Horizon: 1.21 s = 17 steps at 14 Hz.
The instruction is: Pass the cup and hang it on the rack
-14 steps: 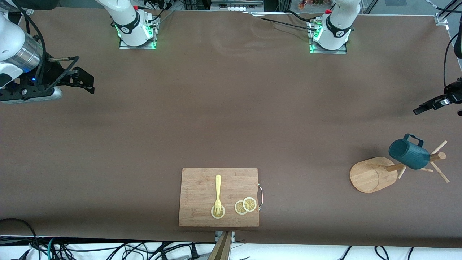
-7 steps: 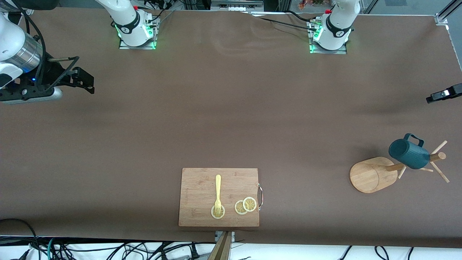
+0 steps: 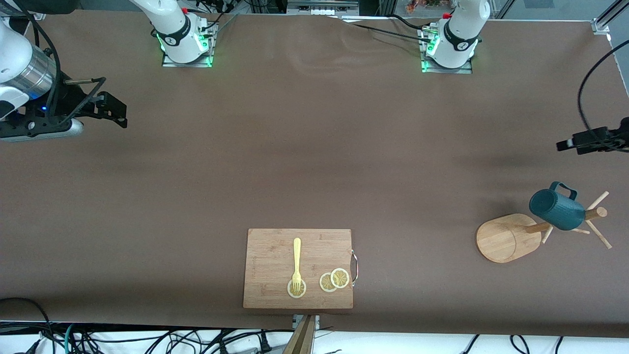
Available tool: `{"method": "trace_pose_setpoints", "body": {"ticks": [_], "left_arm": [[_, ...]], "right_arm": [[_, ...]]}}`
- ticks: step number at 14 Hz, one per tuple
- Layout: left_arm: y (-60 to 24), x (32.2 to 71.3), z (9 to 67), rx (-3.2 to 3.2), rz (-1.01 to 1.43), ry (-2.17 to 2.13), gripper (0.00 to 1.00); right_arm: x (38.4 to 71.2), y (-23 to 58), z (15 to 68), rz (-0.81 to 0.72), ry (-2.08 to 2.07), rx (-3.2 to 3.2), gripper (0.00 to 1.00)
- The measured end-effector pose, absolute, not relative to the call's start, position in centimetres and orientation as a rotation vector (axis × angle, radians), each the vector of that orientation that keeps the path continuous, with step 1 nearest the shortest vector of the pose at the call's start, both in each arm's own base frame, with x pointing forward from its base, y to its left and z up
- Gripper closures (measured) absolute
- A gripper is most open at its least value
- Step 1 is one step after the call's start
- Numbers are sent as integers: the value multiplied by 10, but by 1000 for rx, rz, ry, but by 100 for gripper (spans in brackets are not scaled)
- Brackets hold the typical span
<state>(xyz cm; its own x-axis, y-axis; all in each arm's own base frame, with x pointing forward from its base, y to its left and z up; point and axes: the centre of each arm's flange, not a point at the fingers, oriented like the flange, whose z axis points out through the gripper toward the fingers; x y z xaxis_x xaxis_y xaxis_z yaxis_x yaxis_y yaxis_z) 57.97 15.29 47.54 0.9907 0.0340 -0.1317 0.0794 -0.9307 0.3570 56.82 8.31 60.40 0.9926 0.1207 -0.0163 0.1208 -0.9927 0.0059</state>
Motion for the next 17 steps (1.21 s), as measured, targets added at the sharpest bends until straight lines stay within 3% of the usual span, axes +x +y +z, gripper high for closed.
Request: {"method": "trace_pose_setpoints", "body": {"ticks": [7,17], "left_arm": [[56,611,542,3003,-113,-134,0],[-3,577,612,3018,-270,103,0]], "right_arm": [[568,83,603,-28,188,3129,0],[568,82,603,-31,187,3129,0]]}}
